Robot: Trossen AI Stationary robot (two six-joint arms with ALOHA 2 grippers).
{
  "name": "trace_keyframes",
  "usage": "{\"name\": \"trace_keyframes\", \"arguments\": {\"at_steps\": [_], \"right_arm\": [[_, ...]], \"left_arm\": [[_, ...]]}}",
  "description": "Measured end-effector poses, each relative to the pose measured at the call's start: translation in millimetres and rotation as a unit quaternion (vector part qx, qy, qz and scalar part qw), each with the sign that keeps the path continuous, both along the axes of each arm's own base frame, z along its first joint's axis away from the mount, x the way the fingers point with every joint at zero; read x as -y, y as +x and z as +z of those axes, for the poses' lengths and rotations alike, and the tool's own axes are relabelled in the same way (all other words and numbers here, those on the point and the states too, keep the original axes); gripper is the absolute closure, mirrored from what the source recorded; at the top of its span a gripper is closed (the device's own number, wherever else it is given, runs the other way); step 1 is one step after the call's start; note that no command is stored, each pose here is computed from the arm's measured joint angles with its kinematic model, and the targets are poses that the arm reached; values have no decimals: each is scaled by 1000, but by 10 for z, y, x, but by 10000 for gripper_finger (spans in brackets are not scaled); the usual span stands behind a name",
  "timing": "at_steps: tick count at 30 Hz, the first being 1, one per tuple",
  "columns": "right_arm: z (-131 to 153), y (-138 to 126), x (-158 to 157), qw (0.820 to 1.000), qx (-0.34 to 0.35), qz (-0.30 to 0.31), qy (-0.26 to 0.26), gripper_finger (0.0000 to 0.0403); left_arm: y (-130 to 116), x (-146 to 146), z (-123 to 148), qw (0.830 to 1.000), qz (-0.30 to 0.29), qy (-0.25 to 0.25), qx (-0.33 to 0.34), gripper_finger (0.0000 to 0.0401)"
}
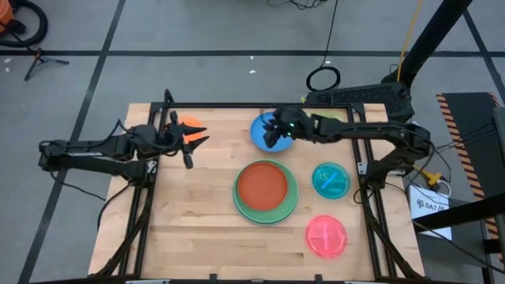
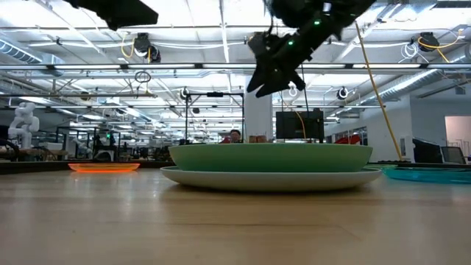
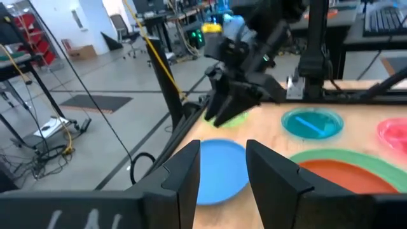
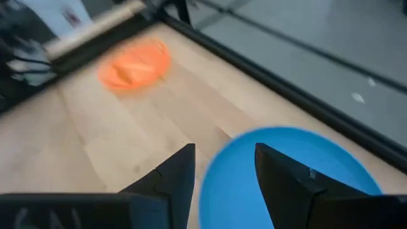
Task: Stack plastic plates
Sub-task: Stack the dark blue plate on top of the dark orange plate
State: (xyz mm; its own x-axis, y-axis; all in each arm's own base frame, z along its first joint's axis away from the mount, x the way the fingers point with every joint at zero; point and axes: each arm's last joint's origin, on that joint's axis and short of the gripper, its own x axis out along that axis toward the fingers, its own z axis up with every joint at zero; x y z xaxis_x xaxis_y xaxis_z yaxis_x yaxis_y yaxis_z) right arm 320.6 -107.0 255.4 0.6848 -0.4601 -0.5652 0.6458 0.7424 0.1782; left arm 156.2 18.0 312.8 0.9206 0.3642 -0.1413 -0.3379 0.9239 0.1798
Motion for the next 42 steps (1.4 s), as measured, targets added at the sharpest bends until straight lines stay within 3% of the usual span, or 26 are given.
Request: {"name": "trace_keyframes", "arguments": {"at_steps": [5,11,18,27,42], "right_arm": [[-2,95,219,989,-116,-50,71,248],[-93,-55,526,949,-250,-125,147,248],[-380,-260,908,911,-305,-174,214,248],[-668,-318,1205,901,-324,-171,232,248],[-844,-229,1285,909,-307,-148,240,248]], "left_arm": [[-149,-9,11,1000,17,1,-19,268],[-316,-9,46,1000,26,-5,-17,268],[-445,-2,48,999,27,-6,-17,268],[-490,2,47,999,28,-10,-15,268],[-491,2,43,999,29,-20,-14,268]]}}
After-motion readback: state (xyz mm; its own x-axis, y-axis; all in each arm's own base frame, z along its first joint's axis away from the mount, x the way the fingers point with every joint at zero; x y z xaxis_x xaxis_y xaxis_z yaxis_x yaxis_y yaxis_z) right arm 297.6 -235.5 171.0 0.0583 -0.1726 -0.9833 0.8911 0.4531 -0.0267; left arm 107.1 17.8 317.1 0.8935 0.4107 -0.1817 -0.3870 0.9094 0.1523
